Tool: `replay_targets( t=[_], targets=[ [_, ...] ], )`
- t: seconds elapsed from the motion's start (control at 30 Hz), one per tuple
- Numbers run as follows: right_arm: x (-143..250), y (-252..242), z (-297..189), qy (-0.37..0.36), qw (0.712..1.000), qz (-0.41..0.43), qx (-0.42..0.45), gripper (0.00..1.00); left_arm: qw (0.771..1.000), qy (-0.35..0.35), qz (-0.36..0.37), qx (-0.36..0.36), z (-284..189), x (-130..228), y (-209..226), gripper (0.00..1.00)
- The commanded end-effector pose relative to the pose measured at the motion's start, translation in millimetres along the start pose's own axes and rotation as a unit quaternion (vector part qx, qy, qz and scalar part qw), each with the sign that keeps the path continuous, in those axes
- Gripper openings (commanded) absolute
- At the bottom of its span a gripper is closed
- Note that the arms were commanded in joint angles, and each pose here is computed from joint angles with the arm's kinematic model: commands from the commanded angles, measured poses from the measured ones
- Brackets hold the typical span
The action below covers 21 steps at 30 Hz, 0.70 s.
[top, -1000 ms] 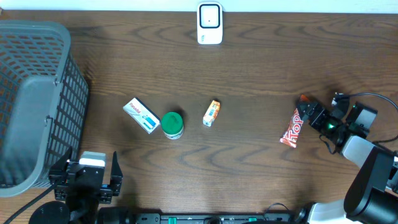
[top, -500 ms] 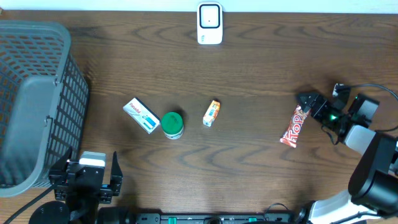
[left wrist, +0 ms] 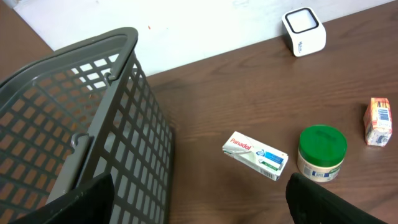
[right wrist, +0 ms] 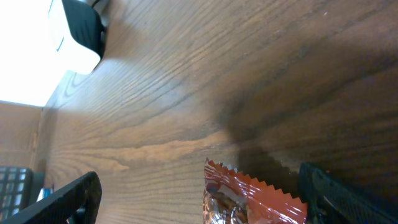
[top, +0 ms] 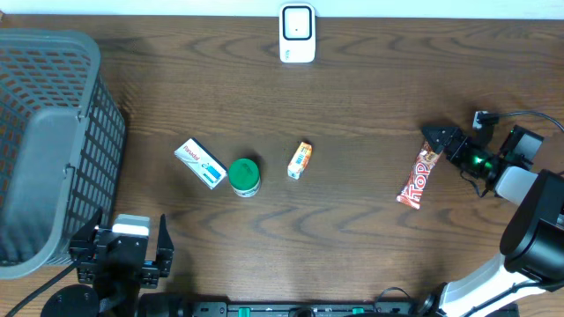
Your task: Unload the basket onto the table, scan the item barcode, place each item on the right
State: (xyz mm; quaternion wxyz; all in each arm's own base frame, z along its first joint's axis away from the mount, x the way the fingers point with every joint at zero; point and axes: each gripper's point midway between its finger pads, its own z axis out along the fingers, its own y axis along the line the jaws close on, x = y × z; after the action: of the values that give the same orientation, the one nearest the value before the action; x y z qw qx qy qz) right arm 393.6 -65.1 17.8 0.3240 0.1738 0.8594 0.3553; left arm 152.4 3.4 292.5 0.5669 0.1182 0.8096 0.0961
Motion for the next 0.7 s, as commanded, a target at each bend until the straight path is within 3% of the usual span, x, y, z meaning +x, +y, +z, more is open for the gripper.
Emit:
replay_targets(
  t=[0.0, 0.2, 0.67],
  targets=[
    [85, -70, 4, 0.087, 0.984, 0.103, 0.119, 0.99, 1.0, 0.002, -0.006, 0.002, 1, 0, 0, 0.86],
    [95, -52, 9, 0.107, 0.988, 0.095, 0.059, 0.99, 1.0, 0.002, -0.006, 0.002, 1, 0, 0, 0.86],
    [101, -41, 11, 0.119, 0.987, 0.103, 0.034, 0.99, 1.0, 0.002, -0.006, 0.002, 1, 0, 0, 0.86]
  ],
)
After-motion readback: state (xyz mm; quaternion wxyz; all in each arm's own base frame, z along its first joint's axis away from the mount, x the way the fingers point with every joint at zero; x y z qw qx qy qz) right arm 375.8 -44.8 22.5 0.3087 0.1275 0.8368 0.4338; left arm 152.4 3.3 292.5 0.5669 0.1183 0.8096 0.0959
